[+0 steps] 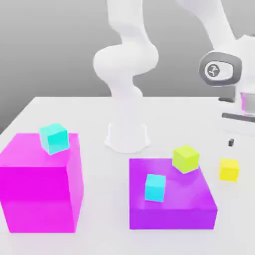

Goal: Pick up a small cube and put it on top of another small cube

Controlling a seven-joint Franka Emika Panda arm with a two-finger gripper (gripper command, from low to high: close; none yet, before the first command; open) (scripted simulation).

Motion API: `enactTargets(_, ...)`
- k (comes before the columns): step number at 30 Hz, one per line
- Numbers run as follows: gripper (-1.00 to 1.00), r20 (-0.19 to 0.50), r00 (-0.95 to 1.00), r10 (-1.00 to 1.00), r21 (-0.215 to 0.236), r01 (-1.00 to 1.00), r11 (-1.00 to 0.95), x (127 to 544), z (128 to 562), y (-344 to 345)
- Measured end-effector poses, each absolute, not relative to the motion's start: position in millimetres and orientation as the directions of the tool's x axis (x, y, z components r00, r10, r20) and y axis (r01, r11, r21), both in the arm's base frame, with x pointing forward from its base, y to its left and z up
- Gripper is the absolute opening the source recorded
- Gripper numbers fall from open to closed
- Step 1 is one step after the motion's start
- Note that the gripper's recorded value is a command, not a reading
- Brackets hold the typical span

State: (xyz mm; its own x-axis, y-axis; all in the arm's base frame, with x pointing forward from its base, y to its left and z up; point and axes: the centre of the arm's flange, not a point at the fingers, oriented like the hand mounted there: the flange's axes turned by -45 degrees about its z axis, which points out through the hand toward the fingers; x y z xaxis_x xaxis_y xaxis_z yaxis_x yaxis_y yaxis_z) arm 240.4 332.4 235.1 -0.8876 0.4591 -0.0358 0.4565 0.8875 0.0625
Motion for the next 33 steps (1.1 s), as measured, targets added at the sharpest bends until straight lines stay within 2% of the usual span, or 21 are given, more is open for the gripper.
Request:
enactTargets(3, 0.00, -0.011, -0.961, 0.276, 0.014, 0.276, 0.961, 207.3, 205.2, 335.7)
enactTargets(9, 0.00, 0.002, -0.972, 0.234, 0.003, 0.234, 0.972, 202.6, 147.0, 334.7)
enactTargets(10, -1.00, 0.001, -0.972, 0.233, 0.002, 0.233, 0.972, 202.2, 137.4, 333.8)
enactTargets(17, -1.00, 0.002, -0.973, 0.233, -0.001, 0.233, 0.973, 202.0, 135.2, 333.4)
enactTargets(23, -1.00, 0.001, -0.973, 0.233, -0.001, 0.233, 0.973, 202.3, 187.6, 333.6)
enactTargets(27, -1.00, -0.038, -0.856, 0.516, -0.008, 0.516, 0.856, 273.1, 224.9, 292.8)
enactTargets(33, -1.00, -0.086, -0.480, 0.873, 0.013, 0.875, 0.483, 360.5, 288.7, 205.7)
